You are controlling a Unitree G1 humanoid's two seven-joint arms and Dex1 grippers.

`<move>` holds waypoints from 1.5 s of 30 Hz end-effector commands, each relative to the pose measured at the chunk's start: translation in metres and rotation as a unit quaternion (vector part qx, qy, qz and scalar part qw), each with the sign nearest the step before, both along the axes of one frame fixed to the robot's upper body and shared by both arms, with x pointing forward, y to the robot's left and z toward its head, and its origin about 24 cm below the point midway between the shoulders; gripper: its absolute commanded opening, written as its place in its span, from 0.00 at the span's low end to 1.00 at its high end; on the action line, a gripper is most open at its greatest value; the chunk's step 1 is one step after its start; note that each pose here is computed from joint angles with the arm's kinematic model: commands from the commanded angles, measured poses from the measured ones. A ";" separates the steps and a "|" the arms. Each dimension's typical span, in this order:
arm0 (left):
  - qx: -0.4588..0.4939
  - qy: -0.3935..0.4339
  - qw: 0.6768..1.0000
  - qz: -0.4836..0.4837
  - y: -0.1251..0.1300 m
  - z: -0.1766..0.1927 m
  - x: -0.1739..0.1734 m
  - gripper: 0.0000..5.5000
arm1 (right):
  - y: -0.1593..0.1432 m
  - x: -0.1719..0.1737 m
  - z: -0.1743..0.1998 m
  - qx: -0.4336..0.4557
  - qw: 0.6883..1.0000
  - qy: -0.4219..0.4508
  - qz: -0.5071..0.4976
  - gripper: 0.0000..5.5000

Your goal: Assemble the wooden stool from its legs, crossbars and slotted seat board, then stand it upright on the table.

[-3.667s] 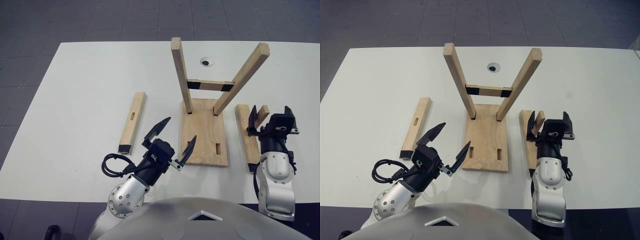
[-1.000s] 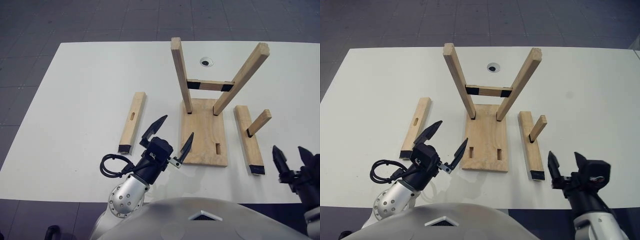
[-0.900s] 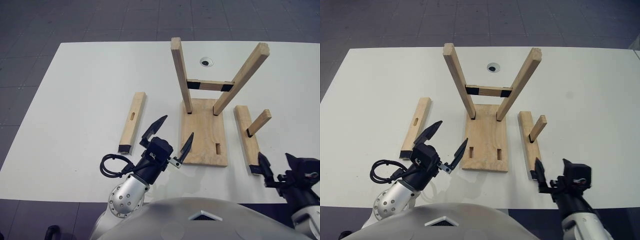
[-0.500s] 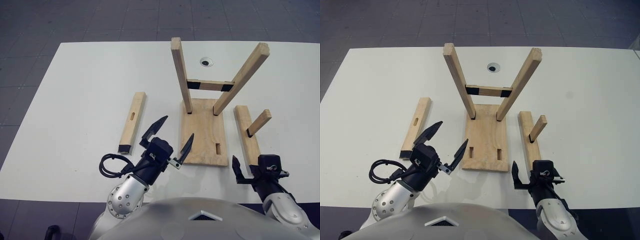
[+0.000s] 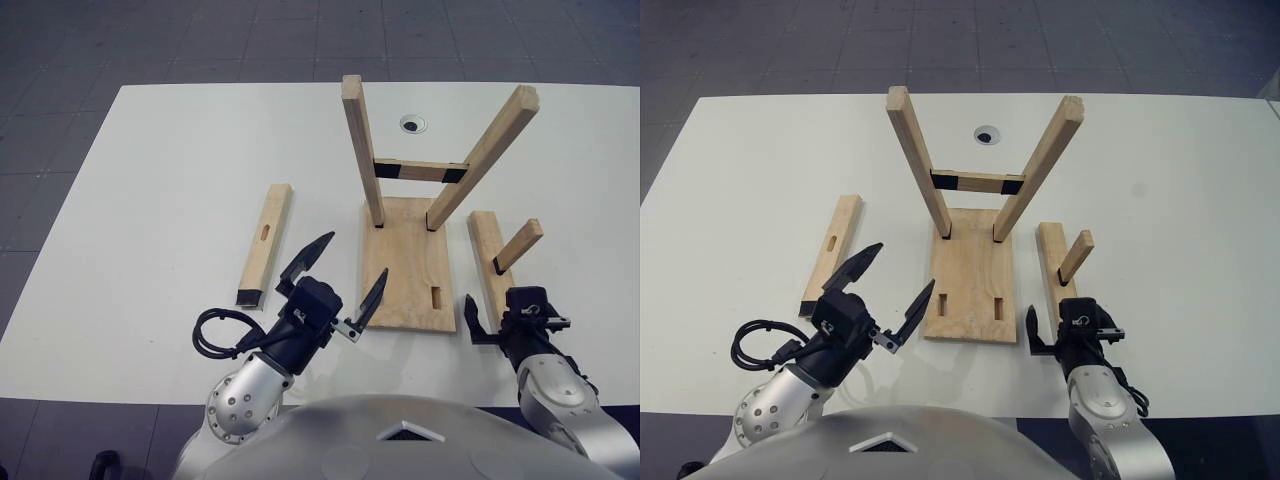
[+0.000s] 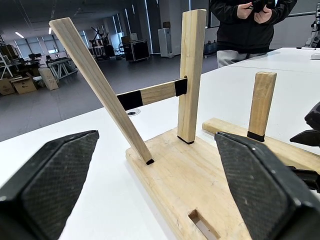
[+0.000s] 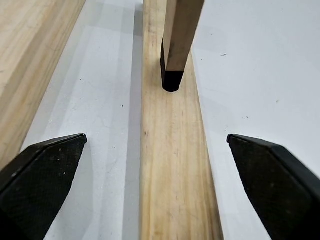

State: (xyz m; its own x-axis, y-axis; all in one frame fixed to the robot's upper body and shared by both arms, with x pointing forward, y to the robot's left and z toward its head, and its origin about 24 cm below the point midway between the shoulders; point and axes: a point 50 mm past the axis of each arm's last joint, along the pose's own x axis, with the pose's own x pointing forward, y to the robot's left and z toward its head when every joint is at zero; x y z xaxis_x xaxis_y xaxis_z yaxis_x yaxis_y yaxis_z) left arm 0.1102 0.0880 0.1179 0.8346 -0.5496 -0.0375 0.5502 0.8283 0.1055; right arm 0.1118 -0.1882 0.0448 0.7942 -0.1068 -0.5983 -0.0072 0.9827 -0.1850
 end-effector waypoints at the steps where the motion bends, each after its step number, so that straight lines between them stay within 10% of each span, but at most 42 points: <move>1: -0.007 0.007 1.000 -0.005 0.000 0.003 -0.003 0.78 | -0.002 -0.015 -0.030 0.035 0.994 0.104 -0.017 0.89; 17: -0.009 0.007 1.000 -0.003 0.002 0.004 -0.003 0.78 | -0.012 -0.015 -0.036 0.023 0.994 0.102 -0.031 0.39; 25: -0.008 0.029 0.999 -0.012 0.009 -0.002 0.004 0.78 | -0.037 0.019 0.013 0.044 0.991 -0.066 -0.110 0.37; 29: -0.023 0.054 0.996 -0.060 0.027 -0.003 0.024 0.78 | -0.059 0.031 0.087 0.048 0.951 -0.278 -0.123 0.37; 34: -0.131 0.095 0.976 -0.145 0.040 0.008 0.037 0.93 | -0.033 0.023 0.153 0.202 0.870 -0.440 0.093 0.37; 45: -0.312 0.148 0.846 -0.407 0.041 0.047 0.051 1.00 | 0.023 0.004 0.140 0.419 0.772 -0.303 0.368 0.37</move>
